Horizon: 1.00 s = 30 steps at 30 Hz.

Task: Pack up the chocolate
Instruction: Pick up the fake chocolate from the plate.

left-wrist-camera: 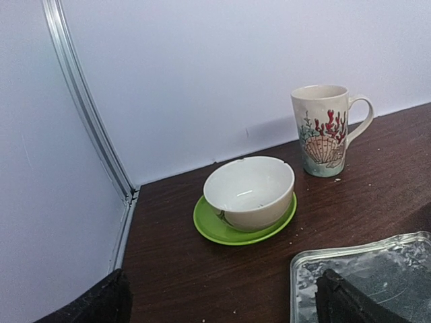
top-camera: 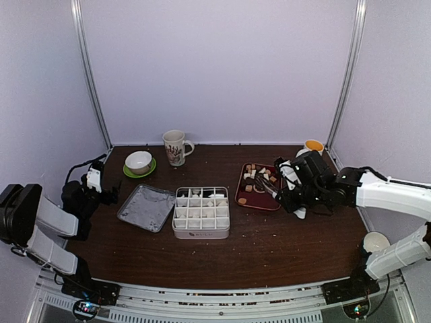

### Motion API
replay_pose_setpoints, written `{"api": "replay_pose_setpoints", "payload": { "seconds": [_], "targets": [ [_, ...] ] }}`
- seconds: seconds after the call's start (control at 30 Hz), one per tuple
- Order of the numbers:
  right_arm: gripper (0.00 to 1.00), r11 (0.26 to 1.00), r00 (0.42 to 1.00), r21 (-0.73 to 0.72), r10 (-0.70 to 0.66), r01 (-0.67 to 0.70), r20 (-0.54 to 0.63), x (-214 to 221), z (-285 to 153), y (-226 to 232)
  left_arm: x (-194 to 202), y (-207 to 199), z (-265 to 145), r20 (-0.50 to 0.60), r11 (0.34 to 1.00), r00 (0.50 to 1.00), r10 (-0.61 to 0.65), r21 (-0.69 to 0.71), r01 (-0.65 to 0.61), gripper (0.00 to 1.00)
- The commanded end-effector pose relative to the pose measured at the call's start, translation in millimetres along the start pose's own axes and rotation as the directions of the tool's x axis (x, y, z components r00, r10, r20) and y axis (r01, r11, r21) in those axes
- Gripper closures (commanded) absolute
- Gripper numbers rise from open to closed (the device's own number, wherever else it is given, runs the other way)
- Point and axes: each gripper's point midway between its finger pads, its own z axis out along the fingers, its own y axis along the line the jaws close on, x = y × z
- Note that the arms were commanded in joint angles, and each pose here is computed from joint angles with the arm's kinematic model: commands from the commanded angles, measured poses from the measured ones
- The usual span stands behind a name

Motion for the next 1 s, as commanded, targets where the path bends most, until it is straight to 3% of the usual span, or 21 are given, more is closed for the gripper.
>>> {"api": "replay_pose_setpoints", "payload": {
  "seconds": [0.0,0.37,0.97],
  "targets": [
    [0.68,0.997,0.999,0.067,0.04,-0.041,0.024,0,-7,-20,-18,4,0,0.069,1.0,0.997,0.028,-0.006,-0.028,0.02],
    [0.68,0.99,0.994,0.106,0.102,-0.096,-0.051,13,8,-41,-18,4,0,0.068,1.0,0.997,0.028,-0.007,-0.027,0.02],
    [0.63,0.989,0.983,0.084,0.13,-0.12,-0.128,-2,57,-32,-17,4,0,0.063,1.0,0.998,0.025,-0.009,-0.025,0.02]
  ]
}}
